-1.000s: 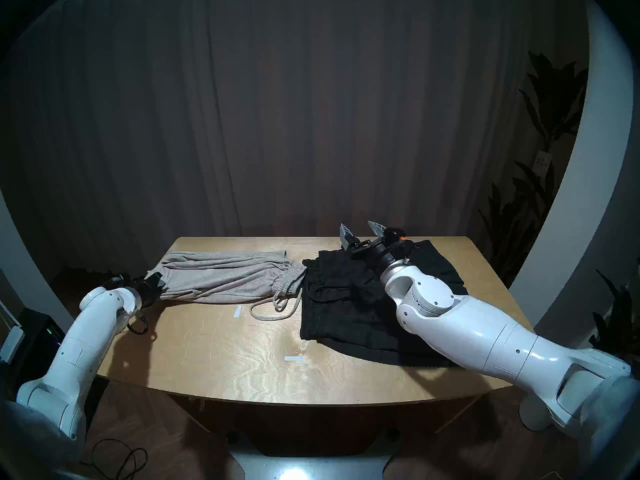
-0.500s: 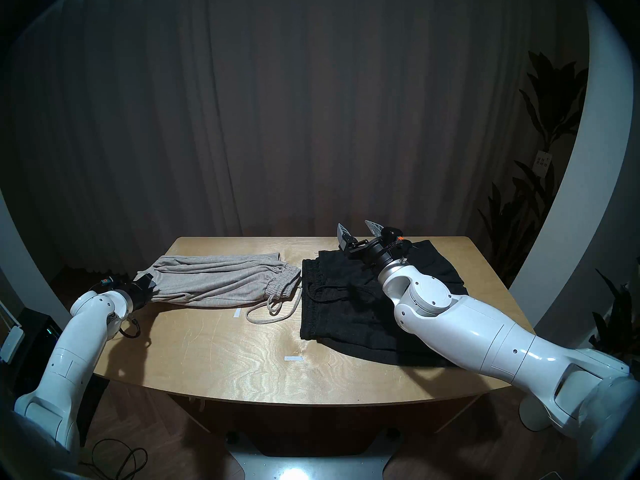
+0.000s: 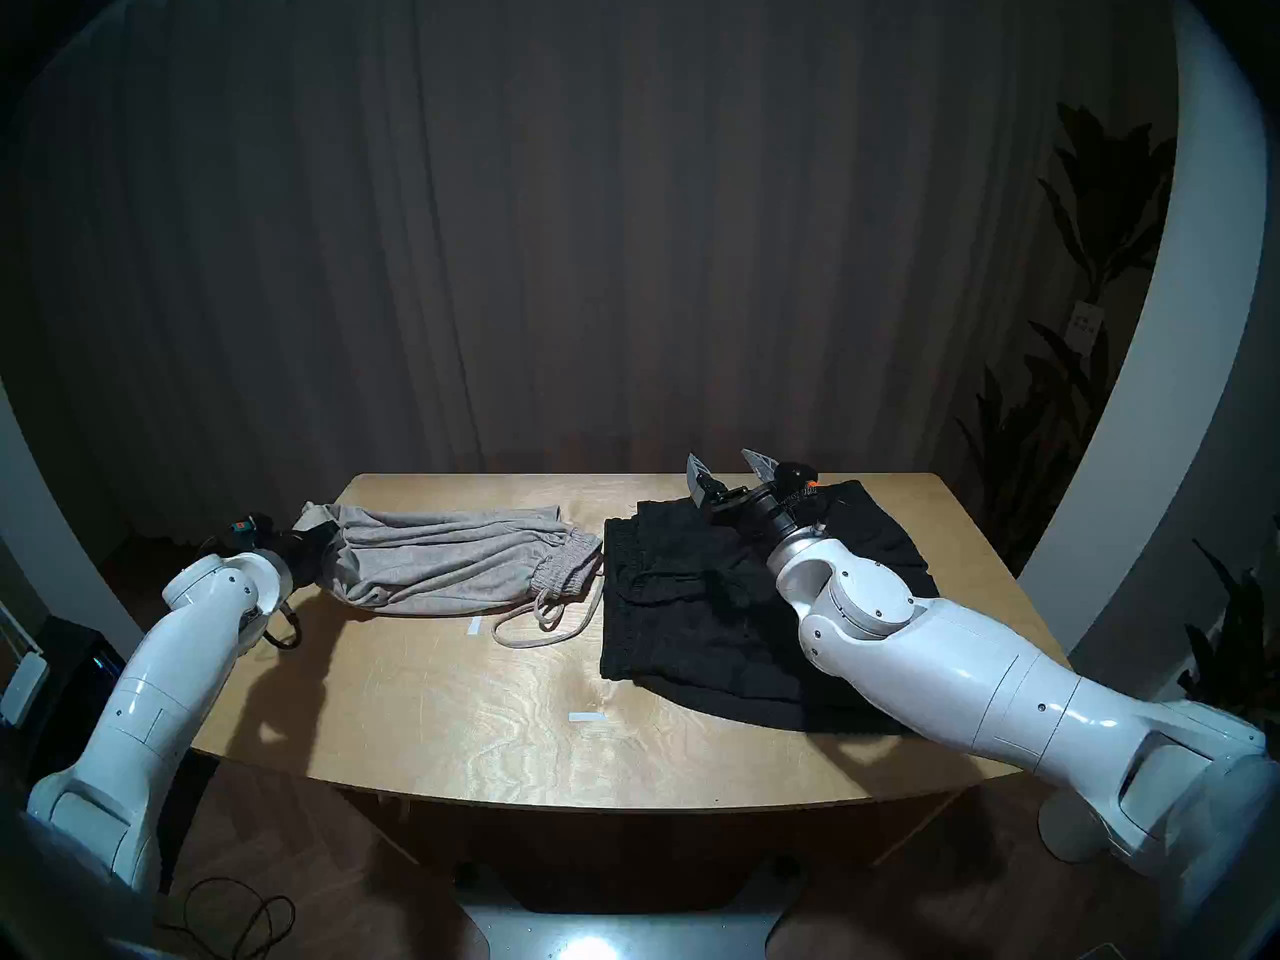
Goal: Fold pants twice and stack them
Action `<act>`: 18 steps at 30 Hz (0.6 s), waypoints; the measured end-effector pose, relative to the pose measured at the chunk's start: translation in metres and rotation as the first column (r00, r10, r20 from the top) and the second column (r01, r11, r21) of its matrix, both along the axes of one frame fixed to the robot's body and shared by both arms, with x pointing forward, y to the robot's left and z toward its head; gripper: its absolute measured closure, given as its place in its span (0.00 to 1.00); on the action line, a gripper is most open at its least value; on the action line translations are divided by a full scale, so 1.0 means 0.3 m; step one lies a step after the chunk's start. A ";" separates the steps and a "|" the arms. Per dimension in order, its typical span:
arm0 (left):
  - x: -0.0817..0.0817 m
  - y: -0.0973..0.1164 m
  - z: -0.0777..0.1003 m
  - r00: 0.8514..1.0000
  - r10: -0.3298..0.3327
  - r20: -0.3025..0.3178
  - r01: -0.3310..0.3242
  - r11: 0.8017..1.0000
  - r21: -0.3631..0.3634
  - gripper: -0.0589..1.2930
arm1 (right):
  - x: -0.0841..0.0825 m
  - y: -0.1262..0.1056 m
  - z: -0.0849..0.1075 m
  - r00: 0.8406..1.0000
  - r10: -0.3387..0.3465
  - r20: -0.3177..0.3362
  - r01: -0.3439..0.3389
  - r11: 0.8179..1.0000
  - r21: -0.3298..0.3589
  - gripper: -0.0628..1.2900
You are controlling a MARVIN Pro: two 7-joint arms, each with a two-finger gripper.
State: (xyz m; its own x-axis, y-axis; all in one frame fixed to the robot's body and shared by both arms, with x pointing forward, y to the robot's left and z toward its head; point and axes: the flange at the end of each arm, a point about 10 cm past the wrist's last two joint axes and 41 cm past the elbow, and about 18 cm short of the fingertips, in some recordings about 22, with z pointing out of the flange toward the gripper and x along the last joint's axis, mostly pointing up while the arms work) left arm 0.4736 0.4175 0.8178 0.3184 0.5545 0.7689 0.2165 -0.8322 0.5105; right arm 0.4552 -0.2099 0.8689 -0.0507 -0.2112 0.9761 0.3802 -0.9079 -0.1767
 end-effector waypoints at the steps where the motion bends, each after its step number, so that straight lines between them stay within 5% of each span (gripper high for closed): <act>1: 0.008 -0.014 0.003 1.000 -0.011 0.004 0.011 1.000 0.006 0.92 | -0.001 -0.003 -0.002 1.000 -0.002 -0.002 0.002 1.000 0.001 0.03; 18: 0.111 -0.148 0.063 0.991 -0.124 0.058 0.121 0.991 0.054 0.92 | -0.016 -0.040 -0.017 0.999 -0.031 -0.011 0.031 0.999 0.013 0.03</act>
State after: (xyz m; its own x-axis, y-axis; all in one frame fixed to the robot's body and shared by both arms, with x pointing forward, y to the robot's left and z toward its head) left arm 0.5069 0.3732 0.8366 0.3335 0.4747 0.8145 0.0812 -0.8752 0.4769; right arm 0.4504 -0.2220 0.8639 -0.0464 -0.2224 0.9738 0.3502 -0.9166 -0.1927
